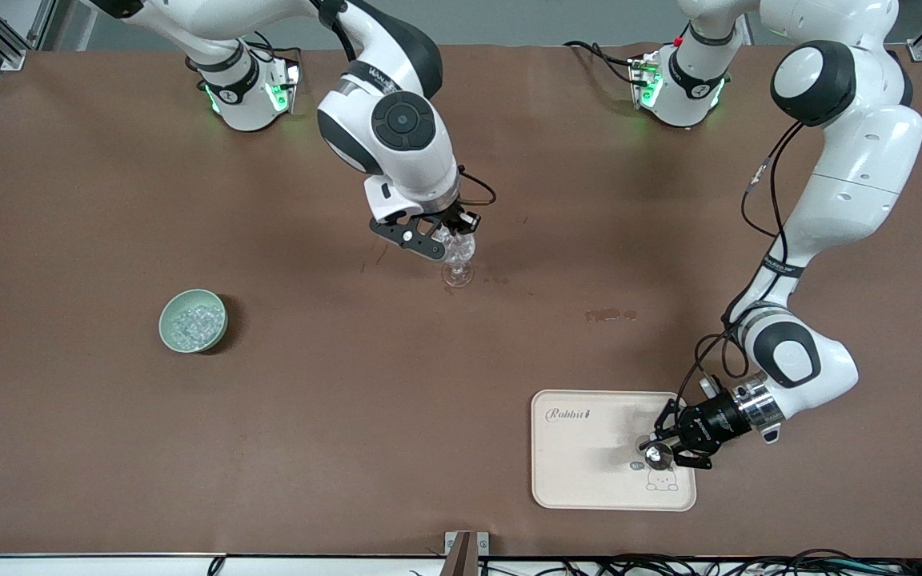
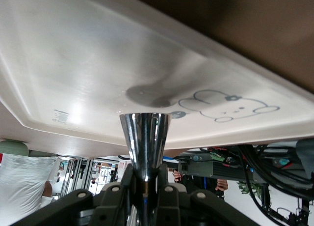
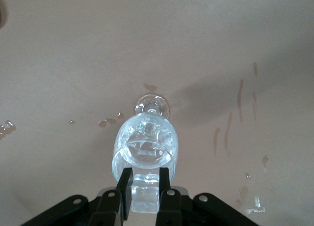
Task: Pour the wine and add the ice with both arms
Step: 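Drop ice into the glass with the right gripper while the left gripper lowers the jigger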
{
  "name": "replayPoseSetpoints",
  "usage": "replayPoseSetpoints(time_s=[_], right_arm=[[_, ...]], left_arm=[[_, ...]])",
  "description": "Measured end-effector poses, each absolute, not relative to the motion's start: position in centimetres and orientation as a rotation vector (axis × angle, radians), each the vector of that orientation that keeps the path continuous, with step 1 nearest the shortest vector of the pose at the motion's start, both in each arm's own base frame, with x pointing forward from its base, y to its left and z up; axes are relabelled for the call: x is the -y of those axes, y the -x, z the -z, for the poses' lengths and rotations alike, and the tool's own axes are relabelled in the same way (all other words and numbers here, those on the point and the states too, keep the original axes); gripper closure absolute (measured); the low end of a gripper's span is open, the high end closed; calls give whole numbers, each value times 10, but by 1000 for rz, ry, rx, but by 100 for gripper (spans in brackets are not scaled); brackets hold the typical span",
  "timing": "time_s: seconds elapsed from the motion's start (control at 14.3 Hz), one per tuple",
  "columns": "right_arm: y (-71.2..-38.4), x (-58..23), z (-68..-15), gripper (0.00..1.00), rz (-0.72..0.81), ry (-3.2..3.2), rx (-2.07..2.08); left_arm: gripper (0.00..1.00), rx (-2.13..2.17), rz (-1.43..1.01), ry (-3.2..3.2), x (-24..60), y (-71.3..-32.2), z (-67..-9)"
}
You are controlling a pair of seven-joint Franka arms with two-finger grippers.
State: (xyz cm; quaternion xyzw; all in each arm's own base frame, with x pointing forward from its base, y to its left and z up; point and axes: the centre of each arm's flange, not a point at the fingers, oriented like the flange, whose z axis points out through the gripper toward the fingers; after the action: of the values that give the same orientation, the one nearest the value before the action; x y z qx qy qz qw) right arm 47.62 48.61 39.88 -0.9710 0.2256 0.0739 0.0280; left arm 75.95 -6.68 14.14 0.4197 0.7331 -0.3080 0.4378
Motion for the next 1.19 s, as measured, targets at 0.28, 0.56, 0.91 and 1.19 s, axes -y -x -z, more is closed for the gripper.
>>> replayPoseSetpoints(time_s=[0.28, 0.56, 0.91, 1.19], right_arm=[[-472, -491, -394, 74, -241, 3004, -682], [-470, -493, -392, 74, -245, 3006, -677], [-474, -493, -397, 62, -233, 2994, -682], [-476, -493, -400, 60, -227, 2987, -685]], left_arm=[[79, -1738, 733, -1022, 67, -753, -131], [79, -1721, 720, -1055, 68, -746, -119], [76, -1720, 723, -1053, 66, -745, -118], [40, -1715, 726, -1054, 69, -745, -120]])
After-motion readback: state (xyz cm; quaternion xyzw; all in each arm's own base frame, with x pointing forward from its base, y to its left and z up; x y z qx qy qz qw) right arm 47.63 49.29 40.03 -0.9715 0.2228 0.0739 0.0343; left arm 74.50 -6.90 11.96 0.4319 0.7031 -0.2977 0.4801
